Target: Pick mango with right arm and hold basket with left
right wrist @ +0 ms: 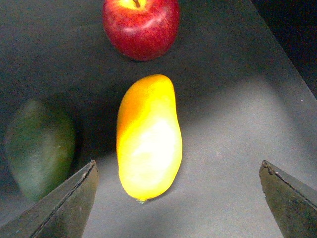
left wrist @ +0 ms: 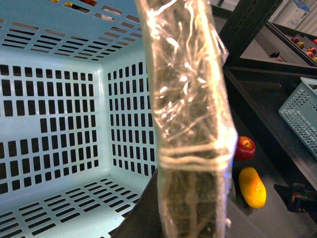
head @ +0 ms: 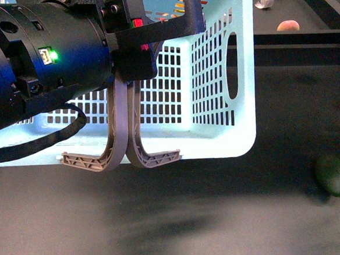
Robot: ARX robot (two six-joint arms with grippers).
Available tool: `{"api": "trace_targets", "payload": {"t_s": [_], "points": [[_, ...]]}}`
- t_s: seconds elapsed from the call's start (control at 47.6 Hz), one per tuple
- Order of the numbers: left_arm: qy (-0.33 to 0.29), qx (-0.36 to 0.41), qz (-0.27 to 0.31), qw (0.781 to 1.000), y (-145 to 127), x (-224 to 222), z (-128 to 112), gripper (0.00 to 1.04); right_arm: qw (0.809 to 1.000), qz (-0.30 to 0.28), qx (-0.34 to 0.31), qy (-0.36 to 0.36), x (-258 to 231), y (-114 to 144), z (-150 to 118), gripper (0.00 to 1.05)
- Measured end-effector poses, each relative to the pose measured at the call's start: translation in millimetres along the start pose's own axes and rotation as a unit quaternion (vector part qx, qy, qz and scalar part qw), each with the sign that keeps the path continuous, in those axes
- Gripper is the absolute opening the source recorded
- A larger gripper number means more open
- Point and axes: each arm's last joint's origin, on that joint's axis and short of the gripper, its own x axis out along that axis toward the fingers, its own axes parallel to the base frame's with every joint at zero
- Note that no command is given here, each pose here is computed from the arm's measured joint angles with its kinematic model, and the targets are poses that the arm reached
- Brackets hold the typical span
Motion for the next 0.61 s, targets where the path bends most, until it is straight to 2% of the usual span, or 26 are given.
{"api": "trace_targets", "payload": {"t_s": [0.273, 0.609], "points": [[0.0, 0.0, 0.0, 1.0, 0, 0, 0, 0.08, 1.0, -0.016, -0.003, 0.022, 42, -3, 2, 0.97], [0.0, 0.0, 0.0, 1.0, 0, 0, 0, 0.08, 0.999, -0.018, -0.019, 0.026, 73, 8, 3, 0.97]]}}
